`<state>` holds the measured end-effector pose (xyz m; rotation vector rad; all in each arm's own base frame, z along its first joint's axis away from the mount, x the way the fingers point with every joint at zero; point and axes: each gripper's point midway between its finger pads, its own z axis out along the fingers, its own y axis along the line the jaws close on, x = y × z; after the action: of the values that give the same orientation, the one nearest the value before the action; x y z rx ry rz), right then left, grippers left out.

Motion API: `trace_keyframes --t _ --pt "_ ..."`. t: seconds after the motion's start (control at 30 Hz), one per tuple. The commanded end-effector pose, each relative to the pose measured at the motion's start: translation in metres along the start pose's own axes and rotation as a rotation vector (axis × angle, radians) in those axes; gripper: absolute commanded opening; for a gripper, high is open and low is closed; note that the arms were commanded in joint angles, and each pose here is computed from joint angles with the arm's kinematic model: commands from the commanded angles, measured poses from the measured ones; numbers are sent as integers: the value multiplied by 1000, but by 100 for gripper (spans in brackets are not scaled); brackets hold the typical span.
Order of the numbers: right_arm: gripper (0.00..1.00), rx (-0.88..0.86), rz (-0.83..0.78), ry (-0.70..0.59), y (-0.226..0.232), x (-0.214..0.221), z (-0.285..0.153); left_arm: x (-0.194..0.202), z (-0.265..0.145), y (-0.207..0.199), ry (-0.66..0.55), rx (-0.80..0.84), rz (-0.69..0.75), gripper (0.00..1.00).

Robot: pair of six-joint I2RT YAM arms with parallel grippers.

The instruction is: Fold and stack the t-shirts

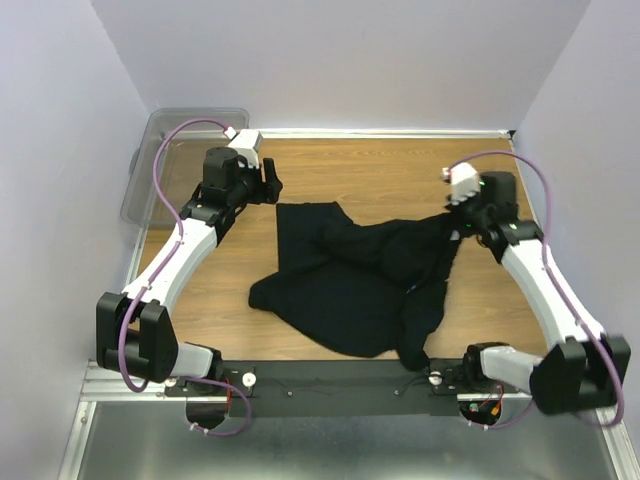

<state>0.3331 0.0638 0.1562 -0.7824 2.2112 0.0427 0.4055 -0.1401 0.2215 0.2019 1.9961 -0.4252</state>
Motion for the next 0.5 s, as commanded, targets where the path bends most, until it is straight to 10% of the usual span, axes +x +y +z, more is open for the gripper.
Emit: trace_keyframes --t 0.0,0.13,0.17,0.27,0.47 --pt "0 442 145 20 -76 36 -34 -4 -8 -6 -19 20 18 72" --pt "24 456 37 186 -58 105 -38 -5 -8 -8 -22 30 13 72" --pt "52 462 37 204 -57 111 -41 -5 -8 -8 -22 32 14 72" --pt "94 408 59 146 -51 100 -45 -3 -8 -9 -17 40 11 72" --pt "100 -288 36 -96 41 27 -5 0 -5 -12 -6 62 6 72"
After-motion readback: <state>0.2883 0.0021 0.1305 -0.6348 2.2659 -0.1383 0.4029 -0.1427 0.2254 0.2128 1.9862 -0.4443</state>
